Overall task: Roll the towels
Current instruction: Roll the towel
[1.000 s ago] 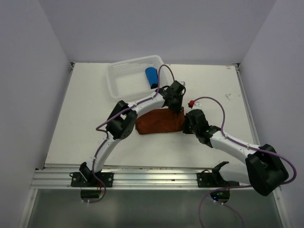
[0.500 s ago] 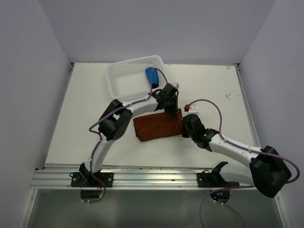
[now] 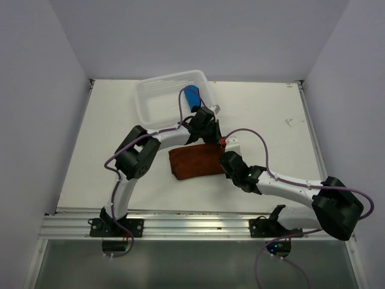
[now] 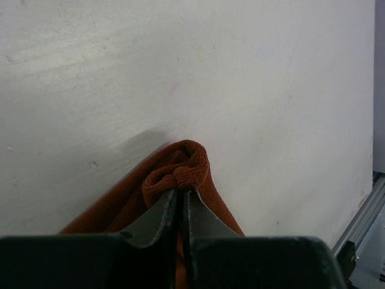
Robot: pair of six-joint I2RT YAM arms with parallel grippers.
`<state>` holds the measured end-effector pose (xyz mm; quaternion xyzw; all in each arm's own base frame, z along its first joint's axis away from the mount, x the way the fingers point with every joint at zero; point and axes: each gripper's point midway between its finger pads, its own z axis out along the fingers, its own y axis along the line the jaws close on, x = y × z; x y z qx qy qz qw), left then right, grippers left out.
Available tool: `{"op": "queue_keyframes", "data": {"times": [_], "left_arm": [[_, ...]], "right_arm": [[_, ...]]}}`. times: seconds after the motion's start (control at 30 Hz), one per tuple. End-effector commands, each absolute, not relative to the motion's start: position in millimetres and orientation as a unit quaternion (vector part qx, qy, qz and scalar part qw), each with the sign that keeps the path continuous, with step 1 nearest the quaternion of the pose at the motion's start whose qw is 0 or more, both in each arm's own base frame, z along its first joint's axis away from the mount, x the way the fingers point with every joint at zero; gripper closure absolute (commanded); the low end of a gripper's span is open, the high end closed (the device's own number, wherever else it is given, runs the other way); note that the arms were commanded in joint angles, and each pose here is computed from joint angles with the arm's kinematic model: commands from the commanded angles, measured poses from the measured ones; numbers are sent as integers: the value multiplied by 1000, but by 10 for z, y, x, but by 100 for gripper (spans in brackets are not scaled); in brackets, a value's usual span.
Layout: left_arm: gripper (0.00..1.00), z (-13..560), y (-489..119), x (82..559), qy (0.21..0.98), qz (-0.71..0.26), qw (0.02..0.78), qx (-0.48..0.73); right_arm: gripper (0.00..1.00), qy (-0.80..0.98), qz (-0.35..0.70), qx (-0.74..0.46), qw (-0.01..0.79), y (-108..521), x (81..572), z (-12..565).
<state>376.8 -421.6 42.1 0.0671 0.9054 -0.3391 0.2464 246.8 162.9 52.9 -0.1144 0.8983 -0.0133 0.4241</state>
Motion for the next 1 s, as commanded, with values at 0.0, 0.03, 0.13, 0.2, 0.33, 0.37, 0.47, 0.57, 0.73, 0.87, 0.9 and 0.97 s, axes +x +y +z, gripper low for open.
{"op": "queue_keyframes", "data": {"times": [0.0,0.03,0.13,0.2,0.33,0.37,0.47,0.57,0.73,0.87,0.9,0.97], "left_arm": [[100,1049,-4013,4285,853,-387,348,33],[100,1043,-4005,4279,852,-390,346,34],[100,1038,-3973,4246,849,-397,346,37],[100,1079,-3955,4254,844,-402,352,38],[100,994,-3904,4233,847,-401,346,39],[100,967,-3893,4224,848,-401,344,39],[100,950,-3861,4210,847,-404,344,39],[100,919,-3843,4195,847,-404,342,39],[100,892,-3851,4173,846,-409,339,39],[100,894,-3856,4162,844,-413,340,41],[100,887,-3846,4167,844,-412,342,40],[100,880,-3837,4146,844,-411,342,42]], "right_arm": [[100,890,-62,-141,429,1616,2470,619],[100,886,-72,-151,432,1637,2456,635],[100,878,-102,-172,434,1712,2458,669],[100,875,-118,-183,433,1778,2472,681],[100,869,-158,-202,424,1822,2426,670],[100,867,-163,-201,426,1854,2443,687],[100,870,-187,-208,406,1840,2408,600],[100,873,-189,-204,401,1826,2395,595],[100,874,-192,-200,399,1795,2376,596],[100,877,-203,-222,376,1877,2385,503],[100,876,-209,-227,371,1879,2379,478],[100,876,-215,-235,362,1908,2384,414]]}}
